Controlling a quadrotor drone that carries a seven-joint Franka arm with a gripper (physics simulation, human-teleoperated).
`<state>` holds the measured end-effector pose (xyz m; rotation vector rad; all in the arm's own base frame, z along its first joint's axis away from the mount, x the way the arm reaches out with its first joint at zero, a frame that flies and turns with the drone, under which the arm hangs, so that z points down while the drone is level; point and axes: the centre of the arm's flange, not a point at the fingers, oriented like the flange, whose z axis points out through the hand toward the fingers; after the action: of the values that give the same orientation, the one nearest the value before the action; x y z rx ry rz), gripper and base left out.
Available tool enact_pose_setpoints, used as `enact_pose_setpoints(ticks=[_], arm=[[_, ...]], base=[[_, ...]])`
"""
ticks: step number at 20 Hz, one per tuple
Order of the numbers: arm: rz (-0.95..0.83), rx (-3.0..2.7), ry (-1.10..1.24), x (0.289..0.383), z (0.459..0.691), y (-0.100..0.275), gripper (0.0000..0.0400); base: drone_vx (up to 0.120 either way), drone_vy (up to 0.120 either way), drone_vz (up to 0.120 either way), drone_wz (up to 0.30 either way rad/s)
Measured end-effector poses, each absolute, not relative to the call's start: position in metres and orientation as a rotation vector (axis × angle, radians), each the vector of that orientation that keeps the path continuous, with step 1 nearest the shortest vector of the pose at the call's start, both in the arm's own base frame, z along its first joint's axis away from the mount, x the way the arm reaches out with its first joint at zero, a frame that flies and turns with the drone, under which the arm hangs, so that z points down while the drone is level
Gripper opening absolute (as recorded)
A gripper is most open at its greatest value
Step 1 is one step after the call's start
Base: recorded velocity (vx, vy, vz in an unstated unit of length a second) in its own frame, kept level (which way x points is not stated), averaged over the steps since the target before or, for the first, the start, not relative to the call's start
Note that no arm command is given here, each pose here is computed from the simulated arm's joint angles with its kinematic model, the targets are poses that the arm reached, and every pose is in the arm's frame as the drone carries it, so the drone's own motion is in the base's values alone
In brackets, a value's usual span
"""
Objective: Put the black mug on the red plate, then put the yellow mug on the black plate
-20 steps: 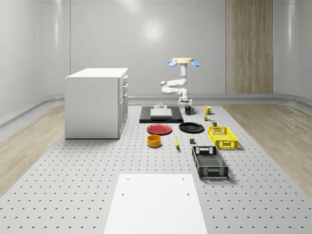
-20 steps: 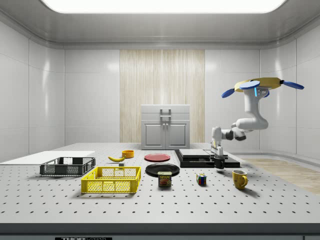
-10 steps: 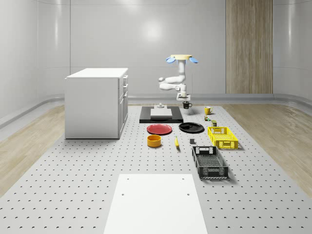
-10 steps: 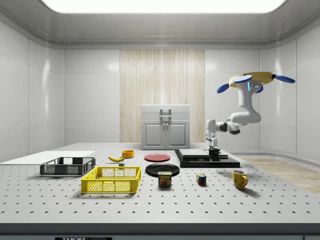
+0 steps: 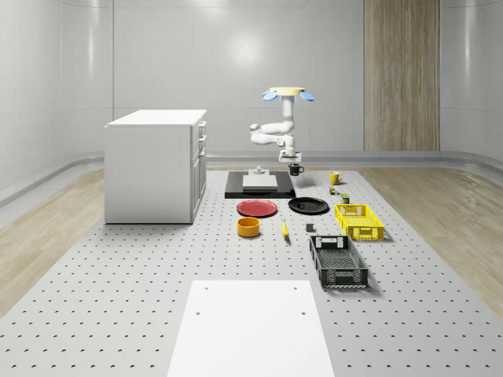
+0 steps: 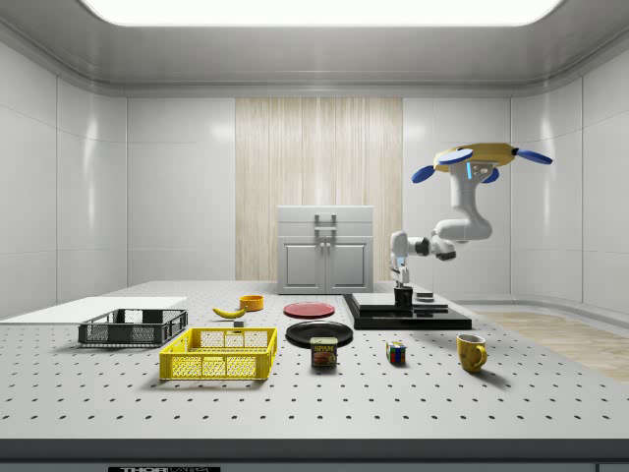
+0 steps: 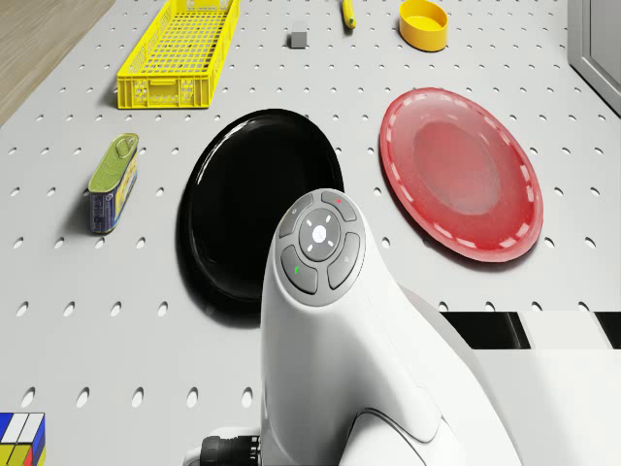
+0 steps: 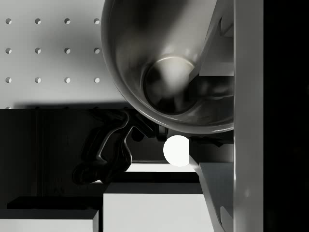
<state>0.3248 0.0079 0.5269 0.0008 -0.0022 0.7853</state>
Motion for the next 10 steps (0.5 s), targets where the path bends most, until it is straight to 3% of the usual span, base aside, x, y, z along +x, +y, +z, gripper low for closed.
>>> enact_pose_setpoints(ticks=[10], arm=[[0.785, 0.001, -0.002, 0.3248, 0.5268, 0.0079, 0.0110]], base=[[0.120, -0.120, 0.000, 0.000]])
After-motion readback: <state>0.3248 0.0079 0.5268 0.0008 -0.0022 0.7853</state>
